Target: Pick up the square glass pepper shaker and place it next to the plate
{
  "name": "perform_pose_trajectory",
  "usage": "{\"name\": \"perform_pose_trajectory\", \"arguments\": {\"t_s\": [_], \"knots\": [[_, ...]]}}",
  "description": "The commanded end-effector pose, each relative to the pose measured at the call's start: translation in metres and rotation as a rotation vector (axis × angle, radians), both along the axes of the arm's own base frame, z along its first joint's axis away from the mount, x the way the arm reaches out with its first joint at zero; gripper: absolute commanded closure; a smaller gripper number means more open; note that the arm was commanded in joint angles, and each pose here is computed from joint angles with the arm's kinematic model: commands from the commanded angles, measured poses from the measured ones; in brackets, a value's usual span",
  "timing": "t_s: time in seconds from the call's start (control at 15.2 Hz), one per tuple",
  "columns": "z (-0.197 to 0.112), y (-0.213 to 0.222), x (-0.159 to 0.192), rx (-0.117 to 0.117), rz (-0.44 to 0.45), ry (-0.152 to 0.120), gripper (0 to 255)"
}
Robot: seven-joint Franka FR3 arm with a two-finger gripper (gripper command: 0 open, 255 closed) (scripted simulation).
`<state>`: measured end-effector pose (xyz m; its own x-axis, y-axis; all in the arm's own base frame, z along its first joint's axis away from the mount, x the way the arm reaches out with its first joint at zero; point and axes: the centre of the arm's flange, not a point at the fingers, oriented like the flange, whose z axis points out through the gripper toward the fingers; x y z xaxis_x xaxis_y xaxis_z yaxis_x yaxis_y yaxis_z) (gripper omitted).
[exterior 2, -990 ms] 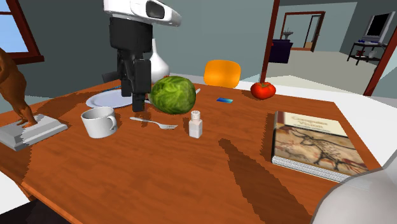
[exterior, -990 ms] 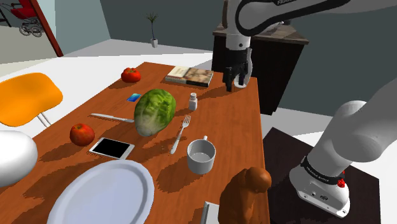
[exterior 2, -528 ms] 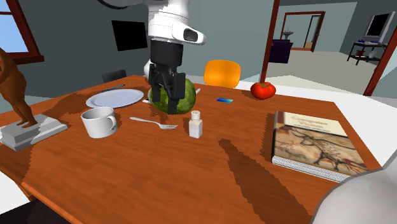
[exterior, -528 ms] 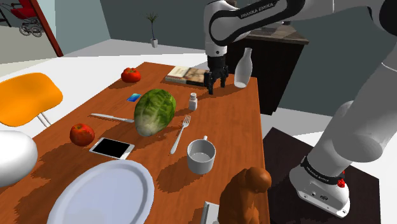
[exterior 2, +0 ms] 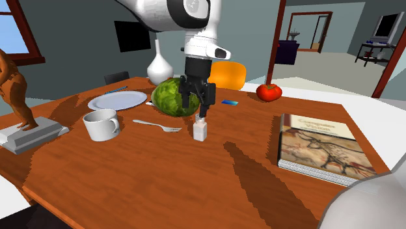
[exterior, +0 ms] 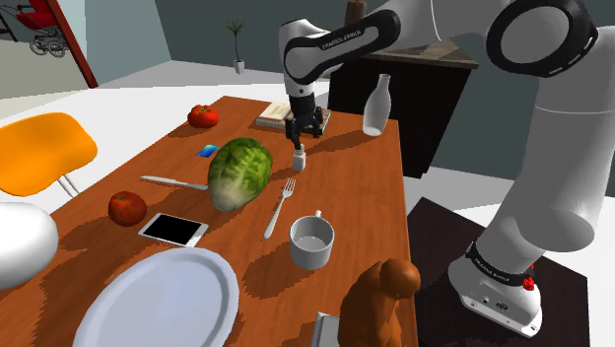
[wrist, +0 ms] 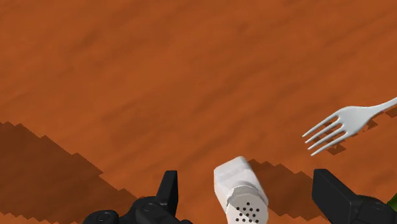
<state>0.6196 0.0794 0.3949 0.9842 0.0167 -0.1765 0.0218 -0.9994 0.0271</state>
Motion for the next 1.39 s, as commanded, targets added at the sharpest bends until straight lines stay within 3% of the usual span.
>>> {"name": "perform_pose_trajectory", "arguments": {"t_s": [0.0, 0.2, 0.73, 1.25, 1.32], "knots": [[-0.012, 0.005, 0.023, -0.008, 0.008, 0.001, 0], [-0.029, 0.015, 0.057, -0.019, 0.021, 0.003, 0], [-0.069, 0.013, 0.050, -0.019, 0.021, 0.003, 0], [-0.069, 0.013, 0.050, -0.019, 0.021, 0.003, 0], [-0.069, 0.013, 0.050, -0.019, 0.021, 0.003, 255]]}}
